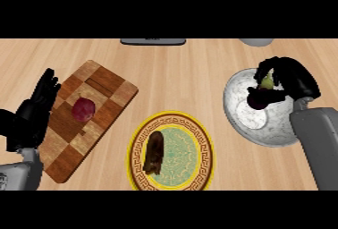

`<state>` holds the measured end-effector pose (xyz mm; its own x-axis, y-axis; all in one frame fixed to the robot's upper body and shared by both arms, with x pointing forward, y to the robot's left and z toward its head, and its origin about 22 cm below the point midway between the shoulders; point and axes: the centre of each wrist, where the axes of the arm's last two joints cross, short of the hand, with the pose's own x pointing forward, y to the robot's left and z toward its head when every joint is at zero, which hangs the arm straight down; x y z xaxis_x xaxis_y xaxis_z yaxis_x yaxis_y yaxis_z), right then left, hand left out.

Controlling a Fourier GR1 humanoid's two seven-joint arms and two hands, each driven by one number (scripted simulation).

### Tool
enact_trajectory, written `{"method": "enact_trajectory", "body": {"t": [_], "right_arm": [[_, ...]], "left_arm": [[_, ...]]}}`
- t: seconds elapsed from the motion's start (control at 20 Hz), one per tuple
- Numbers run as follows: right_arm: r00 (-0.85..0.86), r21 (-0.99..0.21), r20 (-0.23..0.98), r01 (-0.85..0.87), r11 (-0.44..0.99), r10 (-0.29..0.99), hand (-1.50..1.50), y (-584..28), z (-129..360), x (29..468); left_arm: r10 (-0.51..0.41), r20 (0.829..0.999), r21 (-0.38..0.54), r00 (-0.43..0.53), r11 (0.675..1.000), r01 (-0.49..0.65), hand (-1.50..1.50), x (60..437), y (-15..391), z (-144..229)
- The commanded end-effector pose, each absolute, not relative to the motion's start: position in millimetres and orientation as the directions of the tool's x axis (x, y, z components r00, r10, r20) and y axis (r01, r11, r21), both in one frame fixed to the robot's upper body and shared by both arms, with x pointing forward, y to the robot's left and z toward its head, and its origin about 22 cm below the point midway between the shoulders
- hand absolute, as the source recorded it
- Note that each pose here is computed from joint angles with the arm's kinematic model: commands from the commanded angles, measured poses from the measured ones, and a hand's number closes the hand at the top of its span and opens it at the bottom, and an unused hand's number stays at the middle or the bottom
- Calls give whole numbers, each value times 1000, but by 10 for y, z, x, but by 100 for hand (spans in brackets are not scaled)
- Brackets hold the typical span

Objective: Pick the eggplant from the plate and place it in the bowl

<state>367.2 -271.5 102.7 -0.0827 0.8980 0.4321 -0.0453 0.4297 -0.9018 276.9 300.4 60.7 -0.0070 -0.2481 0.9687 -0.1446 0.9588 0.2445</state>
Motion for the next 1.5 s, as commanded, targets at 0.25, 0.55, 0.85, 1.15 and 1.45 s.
{"method": "enact_trajectory", "body": {"t": [0.25, 0.55, 0.85, 1.15, 1.45], "right_arm": [[-135, -781, 622, -181, 598, 771, -150, -3197, 694, 3882], [-182, -366, 916, -13, 931, 357, -150, -3522, 826, 3874], [-155, -190, 970, -3, 982, 187, -150, -4249, 1155, 3812], [-95, -182, 979, -28, 983, 179, -150, -5071, 993, 3258], [-100, -77, 993, -88, 993, 68, -150, -5581, 982, 2777]], "left_arm": [[-239, 971, 238, 4, 960, -146, 0, 2703, 2981, 637], [-247, 969, 248, 28, 955, -164, 0, 2745, 3044, 531], [-255, 967, 254, 14, 955, -153, 0, 2744, 3128, 550], [-254, 967, 250, -8, 956, -152, 0, 2825, 2974, 514], [-265, 964, 259, -16, 953, -154, 0, 2807, 3062, 631]]}}
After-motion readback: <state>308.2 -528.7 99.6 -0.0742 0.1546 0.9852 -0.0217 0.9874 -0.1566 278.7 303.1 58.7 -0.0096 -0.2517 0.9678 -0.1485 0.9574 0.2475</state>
